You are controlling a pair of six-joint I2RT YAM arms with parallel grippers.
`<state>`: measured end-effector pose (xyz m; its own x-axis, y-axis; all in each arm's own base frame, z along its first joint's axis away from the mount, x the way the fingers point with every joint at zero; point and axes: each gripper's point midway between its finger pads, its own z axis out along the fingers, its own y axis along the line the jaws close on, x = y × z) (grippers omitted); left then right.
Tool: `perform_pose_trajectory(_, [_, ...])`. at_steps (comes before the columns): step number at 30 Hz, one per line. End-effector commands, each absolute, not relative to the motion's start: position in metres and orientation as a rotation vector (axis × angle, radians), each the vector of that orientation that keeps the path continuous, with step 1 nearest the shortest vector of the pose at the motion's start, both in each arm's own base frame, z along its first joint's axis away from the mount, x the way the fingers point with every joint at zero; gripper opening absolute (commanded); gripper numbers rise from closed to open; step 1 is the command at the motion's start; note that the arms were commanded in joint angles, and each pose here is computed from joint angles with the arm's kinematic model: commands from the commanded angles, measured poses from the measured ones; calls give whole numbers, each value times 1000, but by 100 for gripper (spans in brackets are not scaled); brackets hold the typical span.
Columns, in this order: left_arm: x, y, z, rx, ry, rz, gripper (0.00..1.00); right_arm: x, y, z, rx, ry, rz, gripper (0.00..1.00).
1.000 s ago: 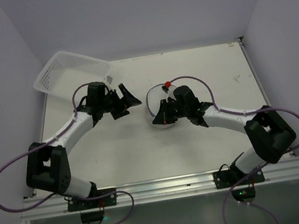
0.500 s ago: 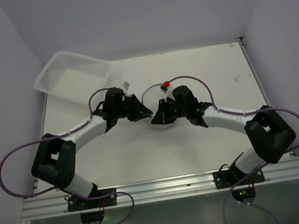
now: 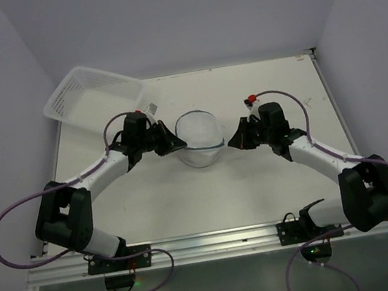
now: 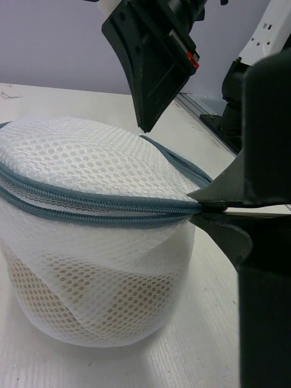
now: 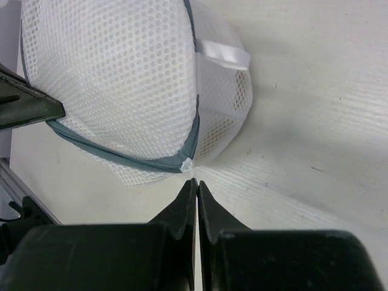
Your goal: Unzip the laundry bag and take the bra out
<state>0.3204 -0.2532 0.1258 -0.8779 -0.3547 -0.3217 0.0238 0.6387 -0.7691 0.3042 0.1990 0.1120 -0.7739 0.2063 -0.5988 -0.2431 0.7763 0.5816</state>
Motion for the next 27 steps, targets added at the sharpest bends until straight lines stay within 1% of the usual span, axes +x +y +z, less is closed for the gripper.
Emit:
perform_pose_trajectory(1, [316, -237, 130, -152, 2409, -1102, 0, 299, 190, 110, -148, 2318, 815, 0])
perform_pose_trajectory(2, [313, -238, 128, -122, 2431, -1123, 0, 296, 196, 112, -183, 2316, 856, 0])
perform_pose_trajectory(4, [325, -238, 137, -45, 2416, -1109, 0, 296, 205, 119, -220, 2288, 910, 0])
perform_pose_trajectory(6, [332, -237, 132, 7, 2438, -1085, 0, 293, 216, 124, -244, 2277, 965, 0])
perform_pose_trajectory(7, [344, -239, 144, 27, 2410, -1087, 0, 290, 224, 126, -267, 2265, 990, 0])
perform_pose_trajectory(8, [347, -241, 141, 34, 2426, -1097, 2, 288, 230, 128, -267, 2266, 1018, 0])
perform_pose_trajectory(9, [354, -242, 145, 30, 2415, -1099, 6, 285, 235, 128, -275, 2269, 1042, 0])
perform_pose_trajectory(10, [363, -245, 156, 32, 2388, -1109, 23, 284, 248, 133, -303, 2239, 1072, 0])
perform_pose_trajectory(12, [369, -250, 165, -15, 2364, -1149, 45, 280, 261, 136, -293, 2239, 1118, 0])
perform_pose_trajectory(13, [370, -251, 170, -34, 2352, -1165, 69, 278, 272, 137, -308, 2227, 1140, 0])
perform_pose_trajectory(14, [368, -250, 173, -58, 2342, -1171, 78, 277, 278, 139, -288, 2227, 1163, 0])
perform_pose_trajectory(16, [362, -249, 173, -129, 2350, -1189, 91, 278, 289, 138, -292, 2215, 1181, 0])
perform_pose_trajectory(18, [348, -241, 168, -202, 2361, -1178, 93, 278, 295, 138, -272, 2218, 1199, 0])
perform_pose_trajectory(19, [342, -240, 175, -204, 2336, -1183, 94, 279, 298, 138, -273, 2216, 1207, 0])
perform_pose_trajectory(20, [332, -240, 162, -241, 2368, -1174, 94, 279, 299, 137, -275, 2215, 1206, 0])
perform_pose_trajectory(22, [325, -243, 163, -240, 2345, -1189, 93, 277, 300, 137, -288, 2213, 1202, 0])
perform_pose_trajectory(24, [316, -250, 153, -254, 2367, -1192, 88, 276, 302, 139, -300, 2205, 1203, 0])
perform_pose_trajectory(25, [318, -252, 150, -259, 2363, -1183, 82, 276, 302, 140, -308, 2200, 1199, 0])
perform_pose_trajectory(27, [316, -262, 147, -240, 2369, -1181, 76, 275, 303, 143, -315, 2194, 1199, 0])
